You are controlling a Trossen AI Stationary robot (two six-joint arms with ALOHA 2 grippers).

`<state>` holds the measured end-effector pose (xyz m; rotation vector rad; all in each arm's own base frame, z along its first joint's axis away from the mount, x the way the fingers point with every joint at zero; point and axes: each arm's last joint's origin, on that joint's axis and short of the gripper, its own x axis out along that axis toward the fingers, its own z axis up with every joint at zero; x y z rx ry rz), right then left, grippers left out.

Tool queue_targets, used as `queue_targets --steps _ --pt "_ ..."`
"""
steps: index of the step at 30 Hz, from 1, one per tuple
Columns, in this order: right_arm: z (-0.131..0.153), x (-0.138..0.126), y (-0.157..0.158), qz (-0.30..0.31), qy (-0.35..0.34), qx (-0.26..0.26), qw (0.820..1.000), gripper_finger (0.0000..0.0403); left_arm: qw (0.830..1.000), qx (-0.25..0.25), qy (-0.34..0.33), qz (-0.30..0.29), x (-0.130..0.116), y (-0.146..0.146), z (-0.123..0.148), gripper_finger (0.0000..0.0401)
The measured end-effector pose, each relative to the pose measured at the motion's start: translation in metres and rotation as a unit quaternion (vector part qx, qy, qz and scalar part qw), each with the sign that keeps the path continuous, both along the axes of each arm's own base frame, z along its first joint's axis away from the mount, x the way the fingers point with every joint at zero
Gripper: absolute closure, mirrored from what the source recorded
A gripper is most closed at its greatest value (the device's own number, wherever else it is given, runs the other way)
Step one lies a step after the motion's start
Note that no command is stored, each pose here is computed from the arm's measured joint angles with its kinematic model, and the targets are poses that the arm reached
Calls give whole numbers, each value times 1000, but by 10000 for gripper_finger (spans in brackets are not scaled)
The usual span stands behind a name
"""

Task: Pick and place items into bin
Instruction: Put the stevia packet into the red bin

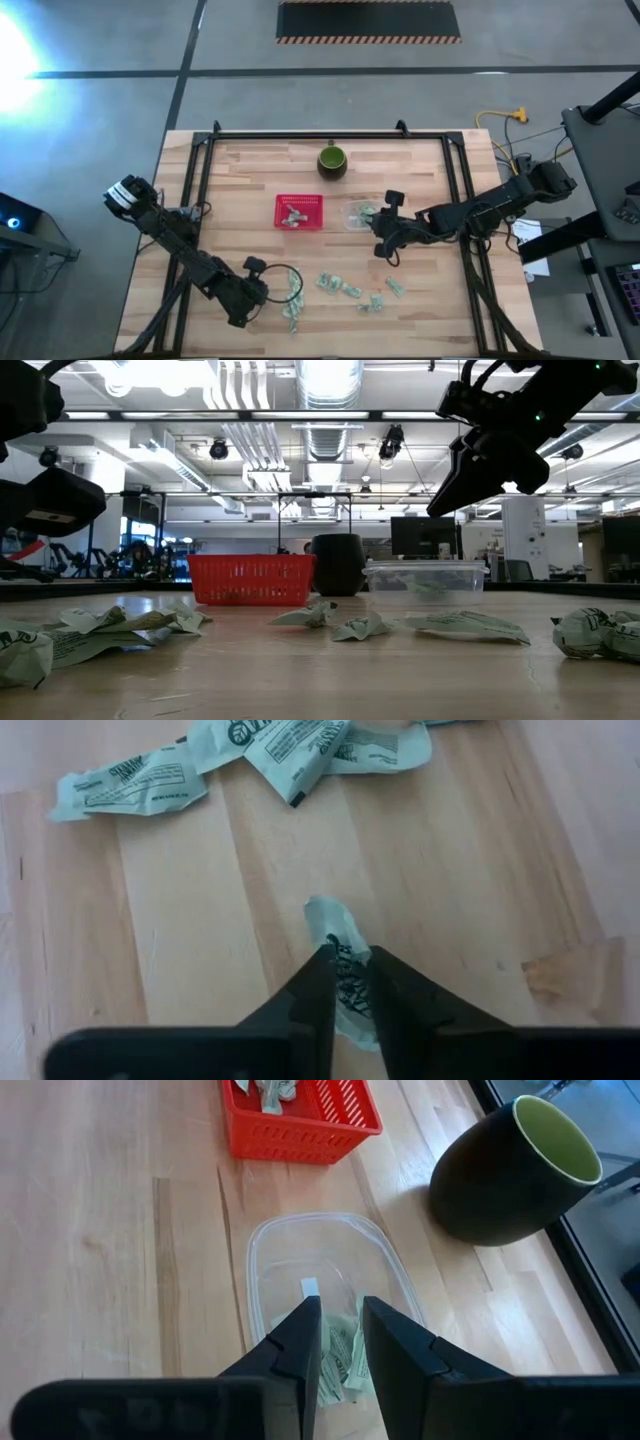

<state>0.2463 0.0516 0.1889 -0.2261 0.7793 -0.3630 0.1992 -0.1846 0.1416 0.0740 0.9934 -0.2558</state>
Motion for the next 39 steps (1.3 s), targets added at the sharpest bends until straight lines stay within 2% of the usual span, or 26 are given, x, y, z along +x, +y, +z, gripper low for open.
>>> queue_targets --steps 4,10,14,19,22,27,33,39 --pt "0 0 0 0 0 0 1000 335 1000 1 -1 -3 0 0 0 397" --pt "0 0 0 0 0 0 1000 335 1000 13 -6 -14 0 0 0 400" --pt "0 0 0 0 0 0 1000 335 999 38 -22 -29 3 1 3 401" --pt "0 0 0 0 1 0 1000 335 989 105 -84 -53 10 4 17 401" --pt "0 0 0 0 0 0 1000 335 979 155 -121 -47 15 11 27 401" --pt "0 0 0 1 1 -1 1000 335 961 227 -150 -41 22 29 38 401" --pt "0 0 0 1 1 -1 1000 335 948 276 -155 -14 34 66 51 401" --pt "0 0 0 1 1 -1 1000 335 939 310 -144 41 47 110 61 401"
